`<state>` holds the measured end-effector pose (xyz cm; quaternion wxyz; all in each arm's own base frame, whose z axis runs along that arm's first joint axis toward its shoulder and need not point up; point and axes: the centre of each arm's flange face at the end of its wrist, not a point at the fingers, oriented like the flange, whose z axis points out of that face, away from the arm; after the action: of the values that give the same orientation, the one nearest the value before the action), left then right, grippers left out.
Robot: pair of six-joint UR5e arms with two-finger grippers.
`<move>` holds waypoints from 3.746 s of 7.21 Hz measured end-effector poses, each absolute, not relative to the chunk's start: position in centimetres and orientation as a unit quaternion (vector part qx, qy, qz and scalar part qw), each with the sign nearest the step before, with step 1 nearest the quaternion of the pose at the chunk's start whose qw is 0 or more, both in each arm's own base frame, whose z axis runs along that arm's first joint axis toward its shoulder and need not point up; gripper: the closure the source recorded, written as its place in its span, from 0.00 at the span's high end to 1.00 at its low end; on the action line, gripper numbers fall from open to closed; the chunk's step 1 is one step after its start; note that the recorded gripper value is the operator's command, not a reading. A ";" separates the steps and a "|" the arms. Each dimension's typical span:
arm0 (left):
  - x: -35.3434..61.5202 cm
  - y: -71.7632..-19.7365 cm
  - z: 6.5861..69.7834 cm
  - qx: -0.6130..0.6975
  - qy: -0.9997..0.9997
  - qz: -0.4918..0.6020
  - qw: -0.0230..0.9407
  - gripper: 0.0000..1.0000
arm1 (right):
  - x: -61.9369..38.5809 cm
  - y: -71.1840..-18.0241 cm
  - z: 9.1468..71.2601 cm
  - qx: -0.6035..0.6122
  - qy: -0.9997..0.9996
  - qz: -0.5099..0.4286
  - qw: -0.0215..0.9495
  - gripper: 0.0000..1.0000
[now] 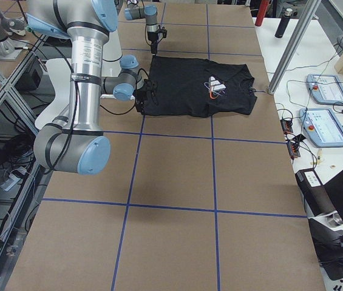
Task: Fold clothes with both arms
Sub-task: 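Release the sleeve and move both grippers to the hem corners nearest the robot, then grasp both hem corners with the left and right grippers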
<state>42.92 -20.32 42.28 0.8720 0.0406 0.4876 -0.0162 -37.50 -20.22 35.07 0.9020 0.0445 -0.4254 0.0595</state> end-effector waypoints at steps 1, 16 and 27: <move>43.1 -20.1 42.2 0.037 0.489 -0.017 0.872 0.52 | -37.5 -20.2 35.1 0.045 -0.426 0.060 0.902 1.00; 42.7 -20.0 42.0 0.033 0.490 -0.017 0.871 0.00 | -37.9 -20.0 35.5 0.049 -0.419 0.060 0.905 1.00; 41.7 -19.8 39.2 0.040 0.513 -0.021 0.857 0.00 | -46.5 -17.4 36.6 0.071 -0.412 0.089 0.904 0.60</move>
<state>41.74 -19.85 39.18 0.8569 0.0398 0.5135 -0.0206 -46.50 -17.37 36.60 0.9041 0.0708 -0.4119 0.0888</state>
